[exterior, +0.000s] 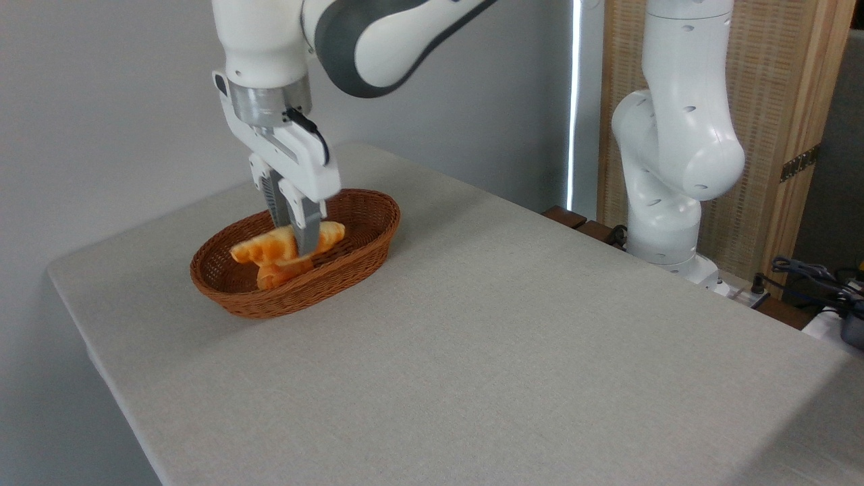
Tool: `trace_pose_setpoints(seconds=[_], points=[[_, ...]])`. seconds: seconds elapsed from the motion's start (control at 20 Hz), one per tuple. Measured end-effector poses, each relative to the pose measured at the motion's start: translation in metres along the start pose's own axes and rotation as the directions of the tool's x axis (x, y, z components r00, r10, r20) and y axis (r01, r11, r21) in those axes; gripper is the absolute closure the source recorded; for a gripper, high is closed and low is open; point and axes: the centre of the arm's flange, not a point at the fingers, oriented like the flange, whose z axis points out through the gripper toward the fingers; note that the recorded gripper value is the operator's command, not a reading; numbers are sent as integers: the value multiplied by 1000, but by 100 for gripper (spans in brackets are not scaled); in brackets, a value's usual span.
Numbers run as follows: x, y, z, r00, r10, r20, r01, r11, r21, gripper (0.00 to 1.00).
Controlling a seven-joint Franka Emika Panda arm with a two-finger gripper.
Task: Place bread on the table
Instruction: 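Close the gripper on the croissant-shaped bread and lift it, then carry the bread out of the basket and release it onto the table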
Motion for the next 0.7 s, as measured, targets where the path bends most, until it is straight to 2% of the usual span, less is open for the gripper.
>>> trace_pose_setpoints(seconds=[0.25,0.4,0.45,0.7], points=[[-27,-44,-4,1000,-6,22,6,1000,-10,53],[-41,-65,1,999,10,42,-9,1000,-20,8],[-42,-67,6,999,20,51,-19,1000,-24,0],[-41,-70,24,992,57,116,-58,998,3,0]])
